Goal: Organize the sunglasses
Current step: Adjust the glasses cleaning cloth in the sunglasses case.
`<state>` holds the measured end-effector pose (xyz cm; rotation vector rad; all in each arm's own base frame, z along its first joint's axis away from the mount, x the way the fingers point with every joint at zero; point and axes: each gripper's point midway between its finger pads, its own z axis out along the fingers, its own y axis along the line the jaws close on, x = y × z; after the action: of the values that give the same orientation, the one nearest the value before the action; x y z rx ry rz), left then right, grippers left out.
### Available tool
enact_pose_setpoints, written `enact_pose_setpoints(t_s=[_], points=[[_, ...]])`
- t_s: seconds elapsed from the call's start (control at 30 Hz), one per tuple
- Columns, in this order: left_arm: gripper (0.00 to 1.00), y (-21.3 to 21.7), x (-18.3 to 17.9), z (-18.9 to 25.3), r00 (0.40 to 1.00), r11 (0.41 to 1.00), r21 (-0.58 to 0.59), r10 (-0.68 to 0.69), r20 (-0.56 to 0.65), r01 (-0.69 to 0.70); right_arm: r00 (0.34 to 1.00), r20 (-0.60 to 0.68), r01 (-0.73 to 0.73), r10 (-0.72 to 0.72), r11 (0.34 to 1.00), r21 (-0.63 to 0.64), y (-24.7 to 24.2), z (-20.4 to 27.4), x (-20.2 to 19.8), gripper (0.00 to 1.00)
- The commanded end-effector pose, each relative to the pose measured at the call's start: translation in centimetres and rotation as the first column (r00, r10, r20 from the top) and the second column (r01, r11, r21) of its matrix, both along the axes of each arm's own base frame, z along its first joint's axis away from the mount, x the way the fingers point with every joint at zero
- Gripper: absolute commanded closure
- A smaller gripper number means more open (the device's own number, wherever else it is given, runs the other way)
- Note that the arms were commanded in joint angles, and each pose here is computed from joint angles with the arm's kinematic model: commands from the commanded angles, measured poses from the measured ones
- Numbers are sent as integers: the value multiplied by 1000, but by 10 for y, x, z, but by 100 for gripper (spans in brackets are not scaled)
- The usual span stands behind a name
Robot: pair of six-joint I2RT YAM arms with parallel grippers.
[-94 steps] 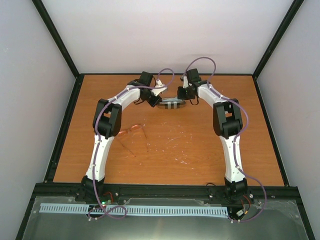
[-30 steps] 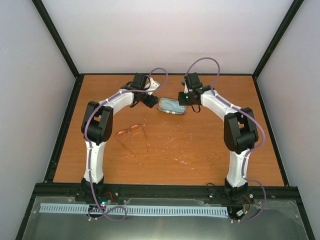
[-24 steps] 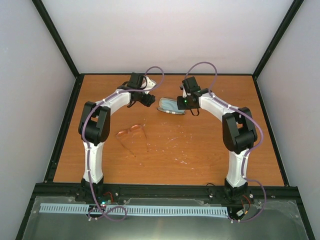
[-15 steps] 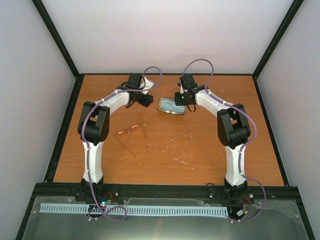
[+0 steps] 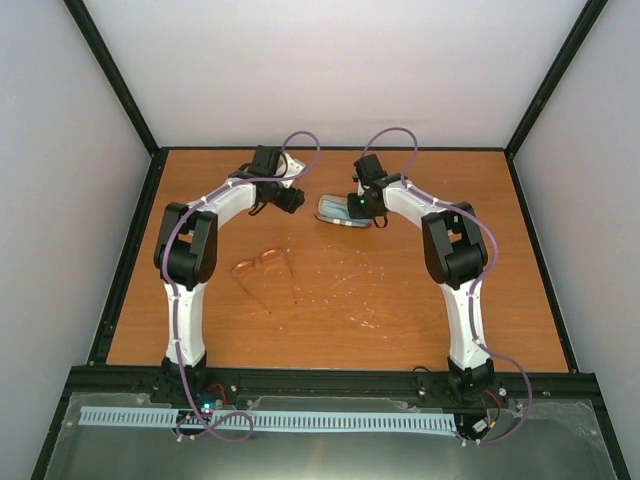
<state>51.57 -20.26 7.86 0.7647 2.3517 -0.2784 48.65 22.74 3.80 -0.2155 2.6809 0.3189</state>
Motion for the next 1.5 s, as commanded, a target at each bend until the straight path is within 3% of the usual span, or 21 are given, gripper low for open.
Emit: enact_pose_setpoints(t_s=[0.0,0.17,0.47,0.7,0.83,0.9,1.0,1.17,1.3,1.47], points=[[30,6,5,6,1000,999,-25,23,0,-23,1000,7,1,-1,999,-41,-2,-4,7,92],[30,7,5,5,1000,999,-27,23,-2,-23,1000,25,18,-16,998,-64,-7,1,10,91],[30,6,5,3,1000,999,-32,25,-6,-25,982,182,57,-54,998,-14,-9,62,23,71],[29,9,4,1,999,999,-29,33,-12,-33,957,267,102,-109,994,39,-15,111,20,68],[32,12,5,1,999,999,-34,33,-15,-33,966,238,103,-105,994,22,-20,104,9,82],[40,13,4,2,1000,999,-43,22,-15,-23,974,201,106,-106,994,11,-21,92,1,92],[48,16,0,7,1000,997,-72,-15,-17,14,977,165,137,-137,990,17,-29,78,-9,94],[39,22,-29,33,982,969,-160,-187,17,187,983,97,144,-156,982,123,-30,74,-22,67],[31,34,-60,40,943,933,-144,-334,-7,329,994,92,46,-60,989,141,-20,88,-37,64],[26,66,-94,48,912,913,-70,-406,-61,402,992,105,62,-72,993,97,-34,95,-47,58]])
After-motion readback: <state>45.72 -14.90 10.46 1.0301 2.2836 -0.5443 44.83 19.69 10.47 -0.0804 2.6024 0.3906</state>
